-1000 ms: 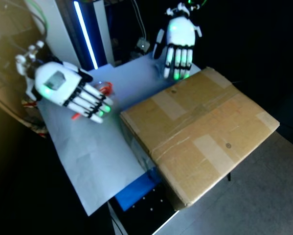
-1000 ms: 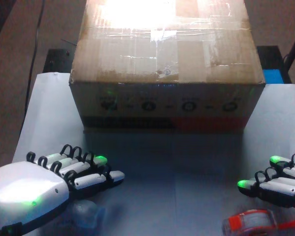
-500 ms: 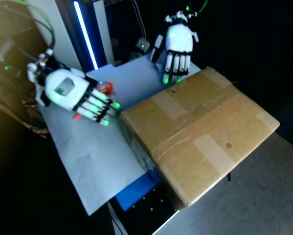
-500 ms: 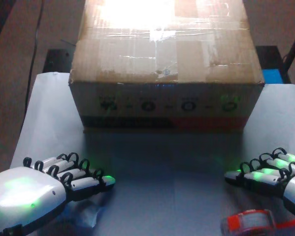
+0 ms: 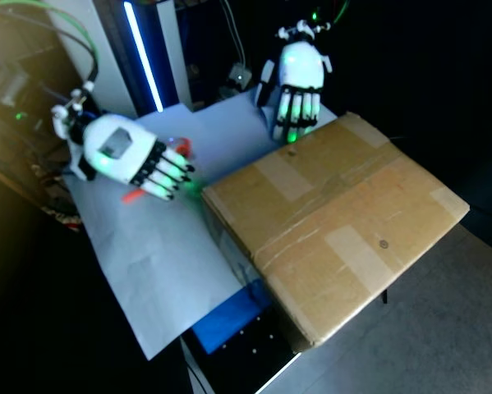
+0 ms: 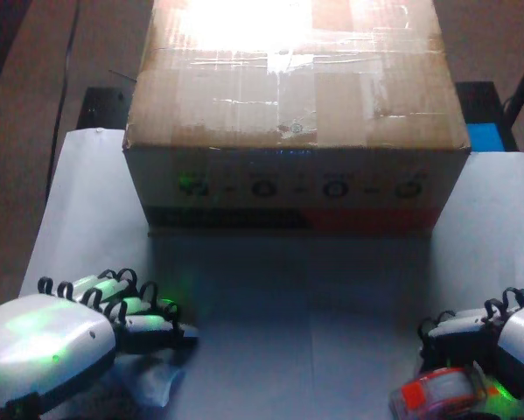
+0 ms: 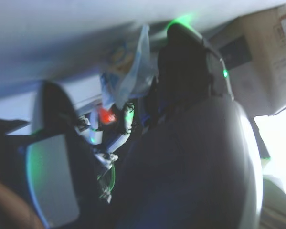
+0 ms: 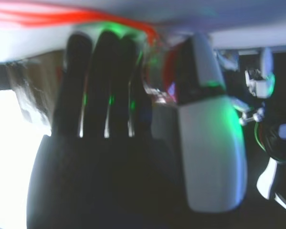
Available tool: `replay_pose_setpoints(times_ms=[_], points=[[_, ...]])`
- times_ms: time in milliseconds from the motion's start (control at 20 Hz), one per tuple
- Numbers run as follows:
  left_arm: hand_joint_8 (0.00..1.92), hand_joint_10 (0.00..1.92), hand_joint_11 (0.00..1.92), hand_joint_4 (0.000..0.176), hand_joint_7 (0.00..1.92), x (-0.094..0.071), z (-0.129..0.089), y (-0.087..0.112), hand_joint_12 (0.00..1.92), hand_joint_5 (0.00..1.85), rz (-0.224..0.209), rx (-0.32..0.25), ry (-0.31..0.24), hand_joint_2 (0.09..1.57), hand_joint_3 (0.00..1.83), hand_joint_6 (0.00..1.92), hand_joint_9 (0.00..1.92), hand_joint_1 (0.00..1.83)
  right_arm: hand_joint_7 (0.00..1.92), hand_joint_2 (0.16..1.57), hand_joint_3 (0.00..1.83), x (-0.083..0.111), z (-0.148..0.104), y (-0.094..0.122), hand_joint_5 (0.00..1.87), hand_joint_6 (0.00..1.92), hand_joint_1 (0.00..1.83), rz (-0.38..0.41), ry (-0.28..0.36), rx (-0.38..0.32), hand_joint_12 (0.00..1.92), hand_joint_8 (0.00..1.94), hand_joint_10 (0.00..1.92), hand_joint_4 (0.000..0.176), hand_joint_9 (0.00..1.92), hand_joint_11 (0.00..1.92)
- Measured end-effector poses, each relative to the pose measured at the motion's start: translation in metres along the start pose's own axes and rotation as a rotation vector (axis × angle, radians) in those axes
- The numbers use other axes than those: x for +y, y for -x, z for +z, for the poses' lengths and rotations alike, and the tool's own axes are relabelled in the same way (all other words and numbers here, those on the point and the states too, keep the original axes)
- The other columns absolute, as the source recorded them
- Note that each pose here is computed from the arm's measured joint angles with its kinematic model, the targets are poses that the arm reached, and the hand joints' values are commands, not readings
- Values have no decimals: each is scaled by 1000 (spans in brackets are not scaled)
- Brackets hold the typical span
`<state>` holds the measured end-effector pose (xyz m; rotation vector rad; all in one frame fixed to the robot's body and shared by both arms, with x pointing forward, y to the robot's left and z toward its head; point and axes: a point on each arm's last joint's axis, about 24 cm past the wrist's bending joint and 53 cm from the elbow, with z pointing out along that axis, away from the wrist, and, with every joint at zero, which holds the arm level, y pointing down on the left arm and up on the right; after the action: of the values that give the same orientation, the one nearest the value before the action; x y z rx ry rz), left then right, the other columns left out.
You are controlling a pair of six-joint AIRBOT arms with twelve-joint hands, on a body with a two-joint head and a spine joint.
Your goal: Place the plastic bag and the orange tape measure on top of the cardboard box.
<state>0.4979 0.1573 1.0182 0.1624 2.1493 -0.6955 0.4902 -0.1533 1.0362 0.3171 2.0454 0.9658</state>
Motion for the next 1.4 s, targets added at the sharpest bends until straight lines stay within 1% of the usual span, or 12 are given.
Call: replay_pose_setpoints(times_ms=[50,150,300,350,500,600,800,1050,1100,1250,1300,1400], points=[[1391,1483,631,0,575,1,2,2,1632,719,-16,-15,2,1226,9,1192,771,1284,806,1189,0,0,0,0,929,813,1242,0,0,0,1874,1573,1727,0,1106,1154],[1333,1393,915,0,748,3,6,11,1475,702,-26,-62,-1,1196,3,1148,917,1355,820,1188,0,1,0,0,916,826,1242,0,1,2,1878,1557,1719,0,1100,1147],[1317,1374,837,0,746,7,9,17,1477,737,-41,-99,5,1192,0,1164,908,1357,919,1150,0,5,3,2,952,805,1257,-8,9,6,1660,1392,1416,0,1107,1103],[1267,1277,786,0,748,8,10,18,1683,727,-45,-109,5,1176,3,1092,898,1456,938,1138,0,6,3,2,980,770,1263,-15,11,11,1622,1355,1366,0,1104,1089],[1310,1319,781,0,706,7,10,20,1735,702,-50,-117,4,1189,0,1084,851,1478,877,1162,0,9,5,4,956,771,1254,-32,18,15,1645,1459,1426,0,1074,1084],[1386,1434,858,0,691,5,12,23,1503,703,-52,-123,-2,1212,1,1168,878,1350,940,1134,0,11,5,5,996,761,1265,-40,25,13,1615,1345,1349,0,1085,1075],[1311,1405,734,0,737,1,10,37,1479,741,-145,-129,-52,1198,2,1203,852,1351,853,1166,0,45,-5,35,958,760,1251,-93,109,-63,1661,1495,1484,0,1045,1039],[1322,1410,679,0,758,-10,0,68,1524,796,-132,-201,-92,1188,0,1108,839,1356,872,1146,0,69,-11,55,1020,692,1256,-103,184,-116,1673,1456,1502,0,1032,1026],[1323,1403,669,0,763,-16,-3,78,1533,802,-126,-231,-110,1186,0,1104,839,1357,814,1172,6,77,-13,60,969,760,1243,-112,203,-128,1854,1546,1735,0,1015,1059],[1303,1368,673,0,765,-32,-13,101,1491,861,-104,-303,-160,1173,0,1054,844,1359,833,1154,0,94,-22,79,928,853,1363,-143,262,-189,1641,1312,1411,0,866,837],[1254,1266,705,0,764,-35,-16,108,1658,861,-99,-323,-171,1162,0,1008,856,1457,853,1152,0,96,-24,85,892,914,1367,-149,269,-208,1624,1277,1389,0,874,842],[1198,1288,783,0,799,-43,-20,128,1399,840,-93,-380,-197,1157,0,1089,928,1365,834,1151,0,101,-29,98,926,853,1368,-162,290,-252,1624,1303,1397,0,866,840]])
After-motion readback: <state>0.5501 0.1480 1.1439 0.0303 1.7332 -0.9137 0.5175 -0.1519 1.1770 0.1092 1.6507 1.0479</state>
